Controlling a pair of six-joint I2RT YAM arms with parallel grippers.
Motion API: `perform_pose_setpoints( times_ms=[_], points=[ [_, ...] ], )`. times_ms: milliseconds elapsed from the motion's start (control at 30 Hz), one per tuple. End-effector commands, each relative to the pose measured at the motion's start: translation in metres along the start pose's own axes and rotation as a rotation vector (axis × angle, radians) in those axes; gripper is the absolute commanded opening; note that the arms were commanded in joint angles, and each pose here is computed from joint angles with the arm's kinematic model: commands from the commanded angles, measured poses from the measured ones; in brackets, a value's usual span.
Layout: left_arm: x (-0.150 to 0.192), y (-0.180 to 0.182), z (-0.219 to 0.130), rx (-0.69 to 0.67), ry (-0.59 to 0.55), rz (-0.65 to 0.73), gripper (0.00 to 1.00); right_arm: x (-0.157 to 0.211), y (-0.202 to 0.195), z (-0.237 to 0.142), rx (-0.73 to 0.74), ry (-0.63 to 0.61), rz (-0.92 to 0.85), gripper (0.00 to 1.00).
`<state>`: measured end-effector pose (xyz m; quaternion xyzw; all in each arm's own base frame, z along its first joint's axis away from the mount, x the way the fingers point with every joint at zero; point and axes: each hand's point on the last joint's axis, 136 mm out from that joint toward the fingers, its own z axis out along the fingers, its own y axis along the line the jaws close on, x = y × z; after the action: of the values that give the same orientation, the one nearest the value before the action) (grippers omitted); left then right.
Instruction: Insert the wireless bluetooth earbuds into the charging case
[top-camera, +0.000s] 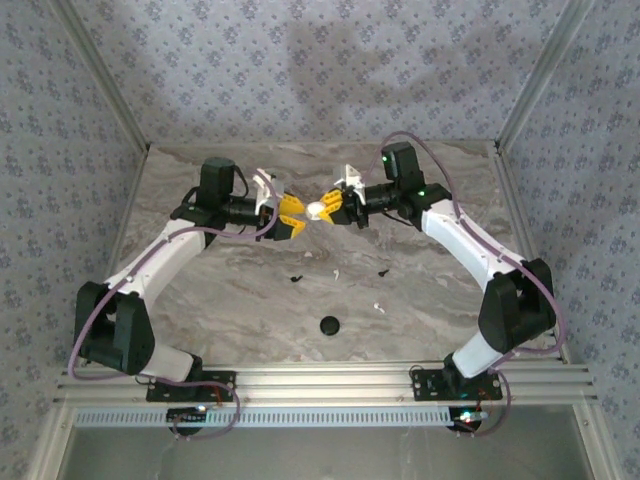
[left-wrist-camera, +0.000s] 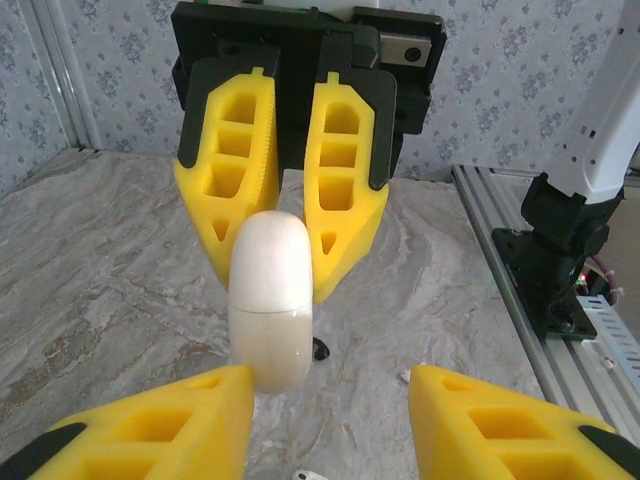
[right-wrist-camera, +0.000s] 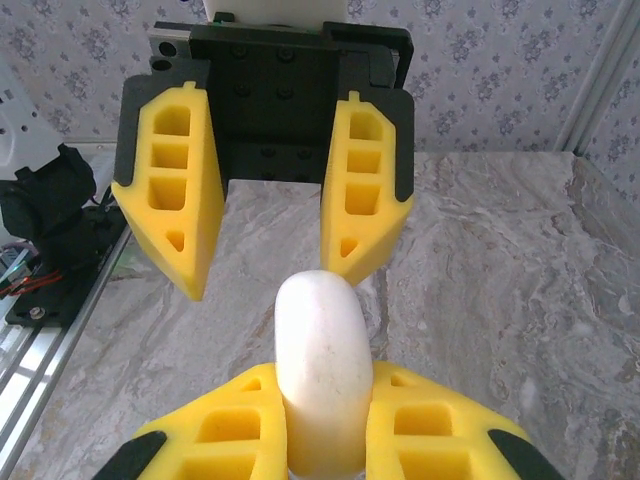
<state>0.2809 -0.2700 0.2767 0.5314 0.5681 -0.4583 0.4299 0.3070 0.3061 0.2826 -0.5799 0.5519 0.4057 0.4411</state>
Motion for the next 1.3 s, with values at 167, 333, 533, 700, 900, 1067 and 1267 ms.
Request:
perform_pose_setpoints(
  times_ms=[167,333,533,700,900,1067,1267],
  points=[
    [-0.009,-0.008,-0.001,0.045,-0.013,0.029,0.46,-0.027,0.011,0.007,-0.081,-0.058,-0.049,0.14],
    [-0.011,-0.008,0.000,0.048,-0.017,0.030,0.46,-0.029,0.015,0.012,-0.100,-0.058,-0.046,0.14],
    [-0.016,-0.011,-0.002,0.052,-0.023,0.040,0.45,-0.028,0.016,0.017,-0.109,-0.052,-0.040,0.14],
    [-0.020,-0.014,-0.004,0.048,-0.026,0.051,0.44,-0.026,0.014,0.018,-0.106,-0.044,-0.029,0.14],
    [-0.020,-0.014,-0.005,0.040,-0.022,0.052,0.30,-0.027,0.016,0.019,-0.106,-0.041,-0.025,0.14],
    [-0.021,-0.013,-0.005,0.026,-0.018,0.058,0.24,-0.027,0.017,0.019,-0.104,-0.034,-0.020,0.16],
    [-0.019,-0.013,-0.006,0.019,-0.012,0.060,0.23,-0.029,0.007,0.018,-0.059,-0.033,0.003,0.45]
  ],
)
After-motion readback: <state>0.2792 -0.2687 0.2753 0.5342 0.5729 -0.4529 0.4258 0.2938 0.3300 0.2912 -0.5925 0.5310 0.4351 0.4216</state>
